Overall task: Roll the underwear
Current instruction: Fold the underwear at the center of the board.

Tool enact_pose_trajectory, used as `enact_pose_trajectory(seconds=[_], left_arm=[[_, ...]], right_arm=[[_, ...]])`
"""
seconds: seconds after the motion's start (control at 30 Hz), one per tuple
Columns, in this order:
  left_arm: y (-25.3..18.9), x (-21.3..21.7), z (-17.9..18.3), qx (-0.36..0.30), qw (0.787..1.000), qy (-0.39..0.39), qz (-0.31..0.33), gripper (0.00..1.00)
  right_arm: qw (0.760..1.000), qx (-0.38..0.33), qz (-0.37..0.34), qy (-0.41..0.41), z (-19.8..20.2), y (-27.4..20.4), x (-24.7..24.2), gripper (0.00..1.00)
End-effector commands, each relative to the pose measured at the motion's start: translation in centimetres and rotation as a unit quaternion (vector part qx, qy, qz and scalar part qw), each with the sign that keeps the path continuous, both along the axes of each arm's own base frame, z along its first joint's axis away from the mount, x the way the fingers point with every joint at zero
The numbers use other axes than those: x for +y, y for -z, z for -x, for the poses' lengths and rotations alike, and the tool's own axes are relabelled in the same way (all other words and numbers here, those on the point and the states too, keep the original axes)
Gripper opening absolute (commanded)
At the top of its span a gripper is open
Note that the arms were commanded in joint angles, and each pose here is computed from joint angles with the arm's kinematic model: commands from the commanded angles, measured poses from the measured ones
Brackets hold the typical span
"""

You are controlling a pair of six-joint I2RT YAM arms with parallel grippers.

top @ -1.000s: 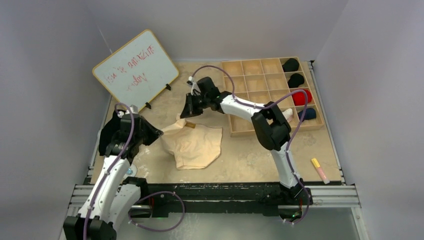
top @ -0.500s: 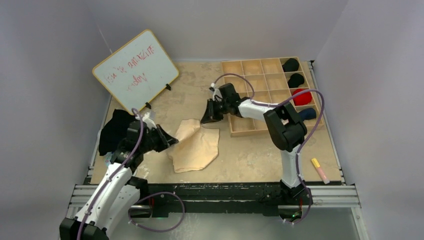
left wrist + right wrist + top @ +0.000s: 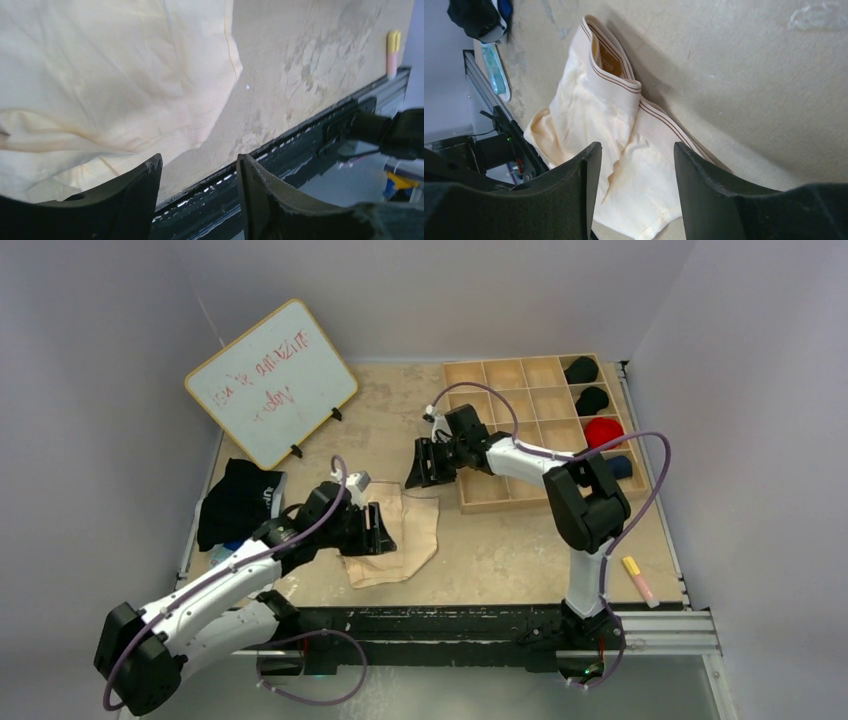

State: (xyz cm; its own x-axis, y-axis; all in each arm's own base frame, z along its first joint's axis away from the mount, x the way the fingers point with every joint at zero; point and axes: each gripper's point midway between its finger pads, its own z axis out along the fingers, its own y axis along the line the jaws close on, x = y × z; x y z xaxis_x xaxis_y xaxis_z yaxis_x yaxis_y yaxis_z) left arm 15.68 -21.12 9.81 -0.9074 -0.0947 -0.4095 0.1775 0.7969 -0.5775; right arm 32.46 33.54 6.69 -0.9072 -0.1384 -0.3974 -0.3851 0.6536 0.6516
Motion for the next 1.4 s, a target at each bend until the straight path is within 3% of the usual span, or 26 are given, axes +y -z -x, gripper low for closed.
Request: enact_pose_trajectory(seconds=[0.0, 0.07, 0.17, 0.37, 0.6, 0.9, 1.37], left_arm=[[-3.2, 2.6, -2.5, -0.066, 0.993, -0.089, -0.032, 0.60], [-3.4, 3.1, -2.9, -0.076, 0.991, -0.106, -0.030, 0.66], [-2.7, 2.2, -2.6, -0.062, 0.994, -0.082, -0.029, 0.66], [-1.4, -1.1, -2.7, -0.042, 0.999, -0.001, -0.005, 0.56], [0.6, -1.5, -3.8, -0.023, 0.999, -0.013, -0.030, 0.51], [0.9, -0.7, -3.9, -0.029, 0.998, -0.045, -0.034, 0.49], [1.5, -0.2, -3.6, -0.026, 0.998, -0.046, -0.046, 0.49]], right_arm=[[0.999, -0.020, -0.026, -0.027, -0.9, -2.2, 1.2, 0.59], [0.998, -0.015, -0.038, -0.040, -1.2, -2.3, 1.9, 0.60], [0.997, -0.003, -0.053, -0.050, -1.7, -1.9, 3.0, 0.64], [0.997, 0.014, -0.058, -0.058, -2.8, -0.8, 4.2, 0.64], [0.995, 0.026, -0.069, -0.066, -2.8, -0.6, 4.6, 0.49], [0.991, 0.051, -0.098, -0.082, -2.0, -1.2, 5.4, 0.45], [0.992, 0.055, -0.071, -0.088, -1.4, -0.1, 6.2, 0.38]])
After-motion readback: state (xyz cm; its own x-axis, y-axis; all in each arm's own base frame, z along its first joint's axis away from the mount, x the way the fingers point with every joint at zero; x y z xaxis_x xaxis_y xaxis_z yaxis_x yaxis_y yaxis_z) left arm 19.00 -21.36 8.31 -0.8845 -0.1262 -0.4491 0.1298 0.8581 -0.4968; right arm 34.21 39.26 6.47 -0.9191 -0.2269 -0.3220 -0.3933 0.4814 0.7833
